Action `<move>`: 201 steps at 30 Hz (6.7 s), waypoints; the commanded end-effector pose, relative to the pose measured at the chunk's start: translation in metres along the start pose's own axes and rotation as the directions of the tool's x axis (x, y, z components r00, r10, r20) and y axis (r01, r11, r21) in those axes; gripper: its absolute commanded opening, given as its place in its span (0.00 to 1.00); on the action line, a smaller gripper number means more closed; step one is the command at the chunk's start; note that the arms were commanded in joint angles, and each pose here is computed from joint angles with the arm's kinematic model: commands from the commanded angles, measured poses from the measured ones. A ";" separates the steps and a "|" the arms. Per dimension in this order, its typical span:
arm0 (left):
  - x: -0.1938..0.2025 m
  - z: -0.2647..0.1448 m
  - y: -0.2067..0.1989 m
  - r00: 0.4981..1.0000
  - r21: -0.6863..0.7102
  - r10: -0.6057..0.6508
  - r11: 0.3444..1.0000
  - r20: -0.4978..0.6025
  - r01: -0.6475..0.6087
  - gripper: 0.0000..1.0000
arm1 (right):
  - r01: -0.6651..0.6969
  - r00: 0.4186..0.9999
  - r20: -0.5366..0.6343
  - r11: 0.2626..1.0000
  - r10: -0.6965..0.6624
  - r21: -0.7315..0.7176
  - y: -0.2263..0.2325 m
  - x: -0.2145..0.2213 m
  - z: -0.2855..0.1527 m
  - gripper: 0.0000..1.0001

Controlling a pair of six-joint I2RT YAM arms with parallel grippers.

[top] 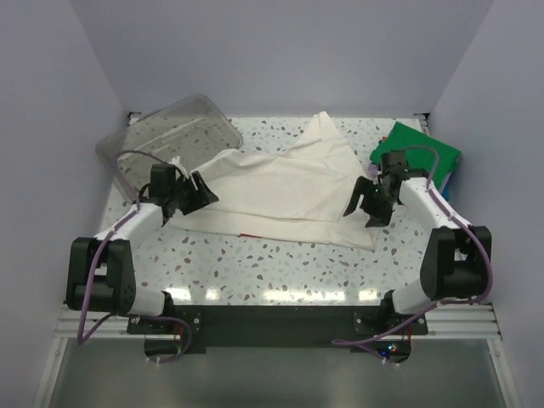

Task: Fold and stack the t-shirts
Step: Fold the tshirt

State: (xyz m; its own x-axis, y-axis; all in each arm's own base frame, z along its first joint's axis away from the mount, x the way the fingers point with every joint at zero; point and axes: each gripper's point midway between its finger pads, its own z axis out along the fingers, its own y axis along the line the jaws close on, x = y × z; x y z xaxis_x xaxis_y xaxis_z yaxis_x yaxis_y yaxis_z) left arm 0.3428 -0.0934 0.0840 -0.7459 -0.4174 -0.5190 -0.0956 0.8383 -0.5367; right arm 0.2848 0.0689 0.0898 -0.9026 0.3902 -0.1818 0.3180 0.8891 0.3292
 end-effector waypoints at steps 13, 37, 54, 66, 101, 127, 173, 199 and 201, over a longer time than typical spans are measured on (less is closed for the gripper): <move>0.049 0.023 0.027 0.995 0.002 -0.074 0.997 -0.064 0.074 0.64 | -0.027 0.992 -0.121 0.996 0.038 0.086 -0.024 0.017 0.049 0.77; 0.043 0.008 0.025 0.999 -0.010 0.000 1.000 -0.043 0.000 0.65 | 0.060 0.994 -0.105 0.968 -0.036 0.244 -0.038 -0.012 0.032 0.77; 0.045 0.019 0.014 0.996 0.052 -0.083 0.995 -0.023 0.084 0.64 | 0.105 0.982 -0.169 0.990 -0.088 0.094 0.018 0.029 0.055 0.77; 0.098 -0.014 0.059 0.976 -0.164 -0.216 0.965 -0.041 0.207 0.68 | 0.099 0.953 -0.300 0.979 -0.043 0.177 -0.028 0.091 0.065 0.77; 0.057 -0.059 0.026 0.965 -0.081 -0.230 0.967 0.128 0.241 0.70 | 0.135 0.978 -0.164 0.991 -0.131 0.016 0.015 0.070 0.047 0.43; 0.075 -0.058 0.034 0.971 -0.100 -0.225 0.967 0.080 0.232 0.71 | 0.161 0.977 -0.148 0.986 -0.154 0.033 0.036 0.052 0.032 0.00; 0.076 -0.043 0.040 0.977 -0.130 -0.207 0.969 0.045 0.212 0.71 | 0.215 0.974 -0.097 0.968 -0.204 0.130 0.033 0.051 0.040 0.39; 0.082 -0.048 0.043 0.977 -0.134 -0.208 0.968 0.045 0.212 0.72 | 0.221 0.960 -0.208 0.961 -0.185 0.164 0.003 0.082 0.072 0.27; 0.082 -0.049 0.043 0.977 -0.134 -0.206 0.968 0.045 0.211 0.71 | 0.222 0.961 -0.205 0.962 -0.188 0.158 0.005 0.082 0.070 0.20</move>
State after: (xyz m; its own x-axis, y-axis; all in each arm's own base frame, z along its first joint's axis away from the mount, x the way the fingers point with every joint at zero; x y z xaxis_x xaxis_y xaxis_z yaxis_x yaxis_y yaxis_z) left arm 0.2421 -0.0741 0.0461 -0.6860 -0.6097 -0.3971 -0.3712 0.7627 -0.5297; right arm 0.2348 0.1225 0.0139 -0.9854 0.1641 -0.0446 0.1572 0.9792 0.1282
